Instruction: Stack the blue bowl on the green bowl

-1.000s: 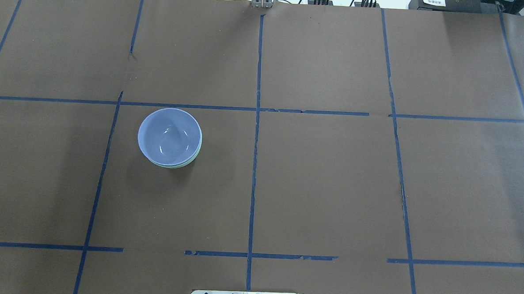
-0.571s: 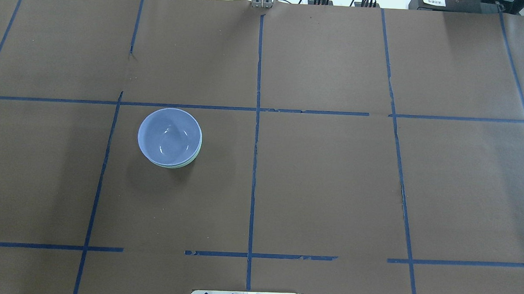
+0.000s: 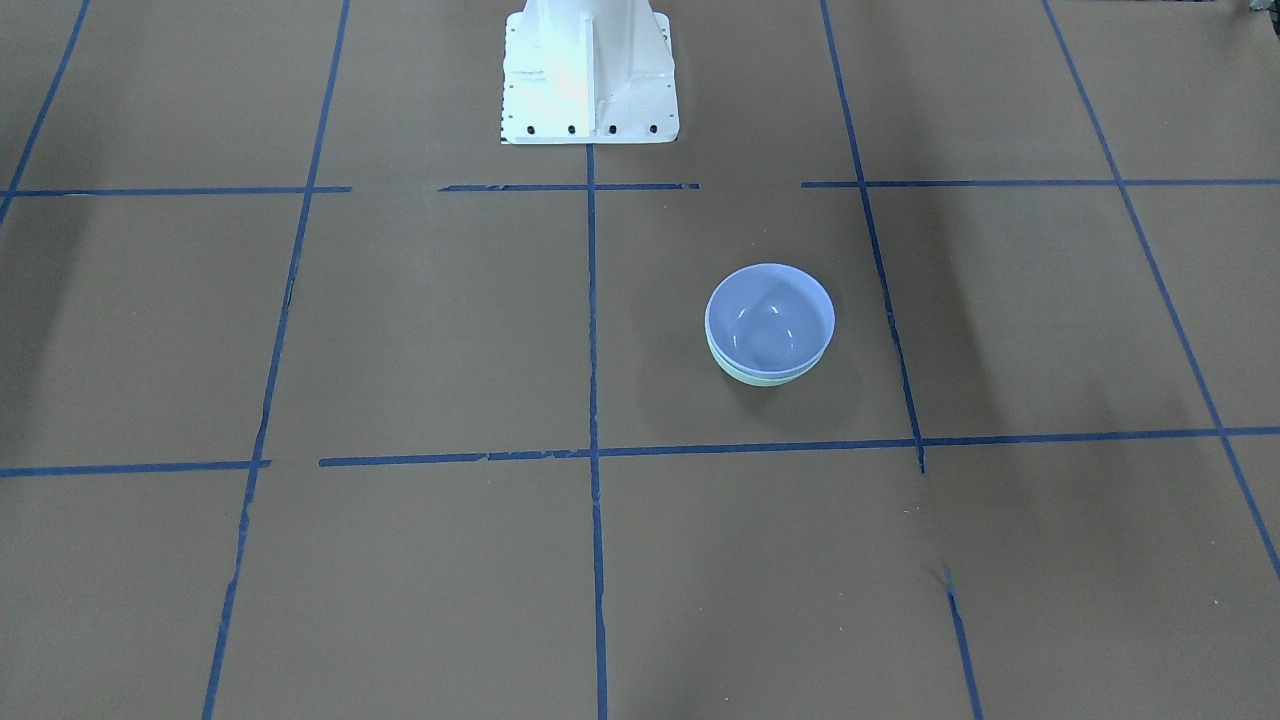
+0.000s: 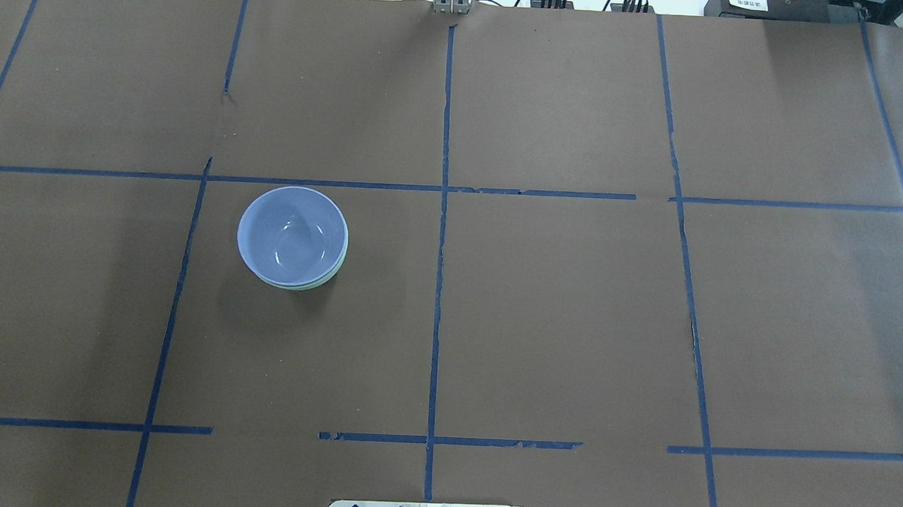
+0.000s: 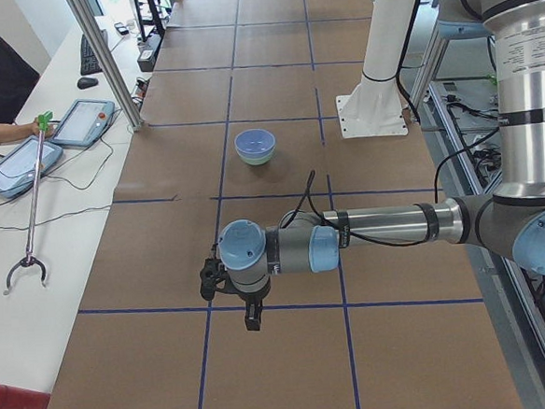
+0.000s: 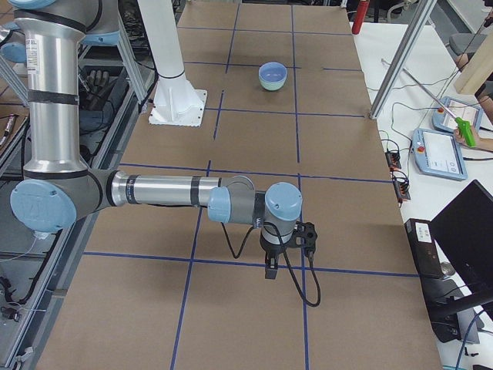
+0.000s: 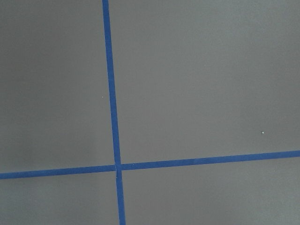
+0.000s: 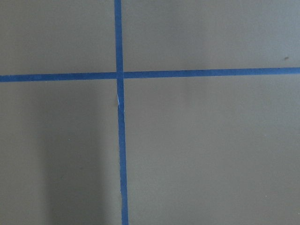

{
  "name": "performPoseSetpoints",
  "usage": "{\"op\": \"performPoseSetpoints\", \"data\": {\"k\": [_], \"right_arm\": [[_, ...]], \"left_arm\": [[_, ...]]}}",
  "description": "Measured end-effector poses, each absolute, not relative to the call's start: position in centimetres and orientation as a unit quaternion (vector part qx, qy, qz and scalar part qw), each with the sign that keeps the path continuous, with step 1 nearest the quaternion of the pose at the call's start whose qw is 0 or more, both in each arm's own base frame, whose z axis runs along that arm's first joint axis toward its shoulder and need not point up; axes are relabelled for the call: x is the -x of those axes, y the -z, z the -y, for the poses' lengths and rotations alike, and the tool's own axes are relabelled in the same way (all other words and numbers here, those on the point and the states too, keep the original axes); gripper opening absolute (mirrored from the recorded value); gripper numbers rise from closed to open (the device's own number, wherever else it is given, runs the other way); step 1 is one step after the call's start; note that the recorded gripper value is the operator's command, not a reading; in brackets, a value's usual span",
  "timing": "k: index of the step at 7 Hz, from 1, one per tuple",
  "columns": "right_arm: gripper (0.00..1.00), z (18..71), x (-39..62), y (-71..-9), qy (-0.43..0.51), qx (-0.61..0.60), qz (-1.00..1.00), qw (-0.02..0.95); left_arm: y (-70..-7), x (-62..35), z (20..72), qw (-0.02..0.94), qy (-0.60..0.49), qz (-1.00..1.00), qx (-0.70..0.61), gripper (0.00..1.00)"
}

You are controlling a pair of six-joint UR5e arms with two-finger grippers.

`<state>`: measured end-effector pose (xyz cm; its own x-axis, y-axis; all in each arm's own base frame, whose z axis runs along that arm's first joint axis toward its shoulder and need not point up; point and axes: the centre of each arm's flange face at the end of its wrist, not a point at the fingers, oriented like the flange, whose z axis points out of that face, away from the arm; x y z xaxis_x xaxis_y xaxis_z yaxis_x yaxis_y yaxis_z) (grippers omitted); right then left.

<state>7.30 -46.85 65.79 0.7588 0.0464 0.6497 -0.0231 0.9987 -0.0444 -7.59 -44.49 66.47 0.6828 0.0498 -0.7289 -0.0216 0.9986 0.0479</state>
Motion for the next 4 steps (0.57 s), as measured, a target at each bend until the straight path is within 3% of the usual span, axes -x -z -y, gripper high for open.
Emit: {"op": "performPoseSetpoints", "data": {"k": [4], "right_arm": [[1.00,46.86,-7.29,-65.79,-0.018,0.017,0.347,0.938]], "left_arm": [[-66.57,7.59,44.45,0.917,-0.011,-0.398,-0.014,1.00]]}}
